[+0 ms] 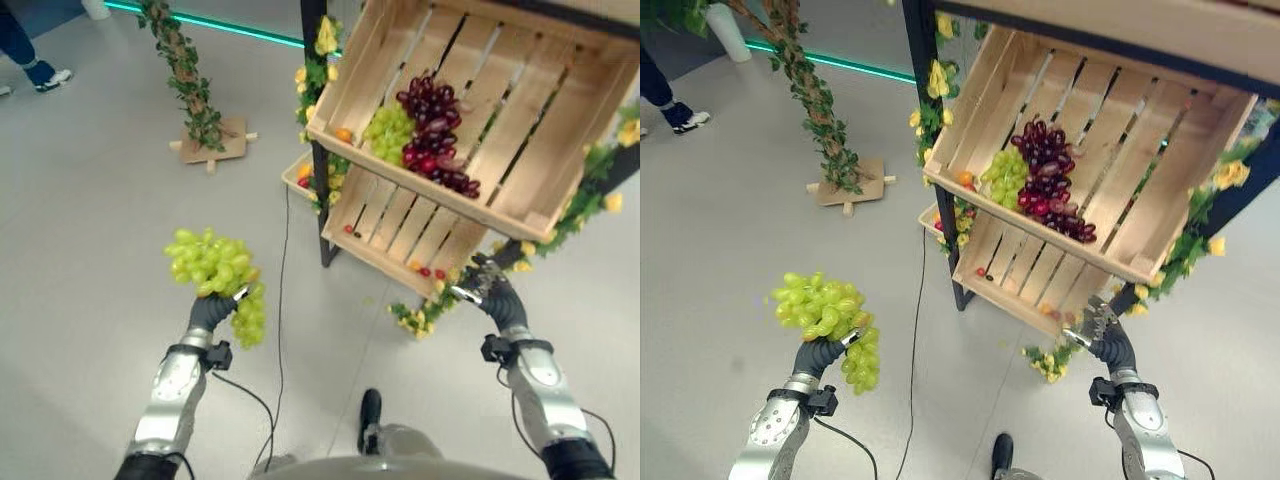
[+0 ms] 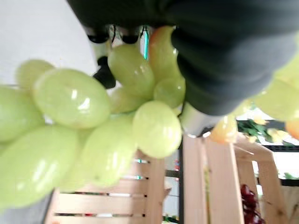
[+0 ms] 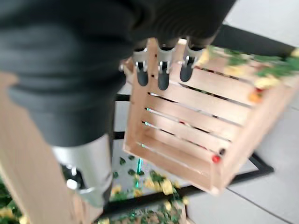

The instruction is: Pick up the fruits from the basket on one side to the basket on the other side

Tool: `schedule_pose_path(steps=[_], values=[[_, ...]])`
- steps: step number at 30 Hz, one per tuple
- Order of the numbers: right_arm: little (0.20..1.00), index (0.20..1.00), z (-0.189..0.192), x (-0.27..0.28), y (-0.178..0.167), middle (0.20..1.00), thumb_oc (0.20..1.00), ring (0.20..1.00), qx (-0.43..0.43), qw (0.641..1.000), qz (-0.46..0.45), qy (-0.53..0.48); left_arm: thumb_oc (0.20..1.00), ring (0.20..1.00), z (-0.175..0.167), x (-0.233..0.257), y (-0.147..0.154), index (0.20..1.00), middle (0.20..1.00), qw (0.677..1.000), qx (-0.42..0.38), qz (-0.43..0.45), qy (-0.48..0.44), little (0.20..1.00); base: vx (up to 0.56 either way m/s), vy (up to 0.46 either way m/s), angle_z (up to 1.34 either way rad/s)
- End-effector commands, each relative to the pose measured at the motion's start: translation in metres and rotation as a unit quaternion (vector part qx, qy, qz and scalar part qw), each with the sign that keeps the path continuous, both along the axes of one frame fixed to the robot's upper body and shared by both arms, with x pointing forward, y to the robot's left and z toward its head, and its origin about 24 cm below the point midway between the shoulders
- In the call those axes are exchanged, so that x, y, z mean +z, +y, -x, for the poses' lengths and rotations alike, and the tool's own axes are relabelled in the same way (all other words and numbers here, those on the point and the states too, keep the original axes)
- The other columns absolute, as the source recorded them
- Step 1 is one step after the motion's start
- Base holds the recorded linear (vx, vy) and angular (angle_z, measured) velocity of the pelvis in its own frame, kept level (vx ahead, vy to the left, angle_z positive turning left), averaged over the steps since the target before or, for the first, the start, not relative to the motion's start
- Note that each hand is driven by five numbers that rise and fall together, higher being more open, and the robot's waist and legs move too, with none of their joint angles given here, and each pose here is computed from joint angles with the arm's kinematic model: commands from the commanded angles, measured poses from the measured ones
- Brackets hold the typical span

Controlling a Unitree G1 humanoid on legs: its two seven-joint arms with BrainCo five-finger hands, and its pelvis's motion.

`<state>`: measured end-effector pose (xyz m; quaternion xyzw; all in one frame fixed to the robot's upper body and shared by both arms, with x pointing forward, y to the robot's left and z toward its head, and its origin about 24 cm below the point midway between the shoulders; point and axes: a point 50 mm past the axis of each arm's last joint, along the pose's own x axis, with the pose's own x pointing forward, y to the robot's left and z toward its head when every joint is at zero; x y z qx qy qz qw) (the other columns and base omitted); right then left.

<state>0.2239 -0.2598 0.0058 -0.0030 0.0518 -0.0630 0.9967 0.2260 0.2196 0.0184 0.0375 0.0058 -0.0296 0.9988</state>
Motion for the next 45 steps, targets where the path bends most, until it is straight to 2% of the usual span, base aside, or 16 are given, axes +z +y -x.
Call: schedule_pose_path(steps=[1,10,17,33,40,45], values=[[1.0,1.0,0.001,0.022,-0.006,1.0,1.0,1.0,0.007,0.998,0.008,-0.057,0.2,0.2,-0.01,0.038,0.005,0.2,0.2,0.996,-0.011,0.003,-0.09,0.2,0.2,-0.26,-0.01],[1.0,1.0,-0.002,0.021,-0.009,1.0,1.0,1.0,-0.002,0.999,0.011,-0.054,0.2,0.2,-0.005,0.026,0.009,0.2,0.2,0.998,0.001,-0.006,-0.064,0.2,0.15,-0.134,-0.01],[1.0,1.0,-0.004,0.016,-0.002,1.0,1.0,1.0,0.018,0.999,0.013,-0.043,0.2,0.2,-0.004,0.029,0.012,0.2,0.2,0.997,0.002,-0.025,-0.07,0.2,0.14,0.115,-0.99],[1.0,1.0,-0.012,0.008,0.013,1.0,1.0,1.0,0.022,0.999,0.004,-0.028,0.2,0.2,-0.002,0.036,0.019,0.2,0.2,0.996,0.013,-0.039,-0.079,0.2,0.05,0.095,-0.34],[1.0,1.0,-0.007,0.007,0.004,1.0,1.0,1.0,-0.001,1.0,0.012,-0.026,0.2,0.2,-0.001,0.037,0.016,0.2,0.2,0.996,0.01,-0.035,-0.085,0.2,0.02,0.01,-0.02],[1.0,1.0,-0.004,0.013,-0.008,1.0,1.0,1.0,-0.028,0.999,0.026,-0.036,0.2,0.2,-0.001,0.057,0.017,0.2,0.2,0.992,0.002,-0.036,-0.125,0.2,0.0,0.0,0.0]])
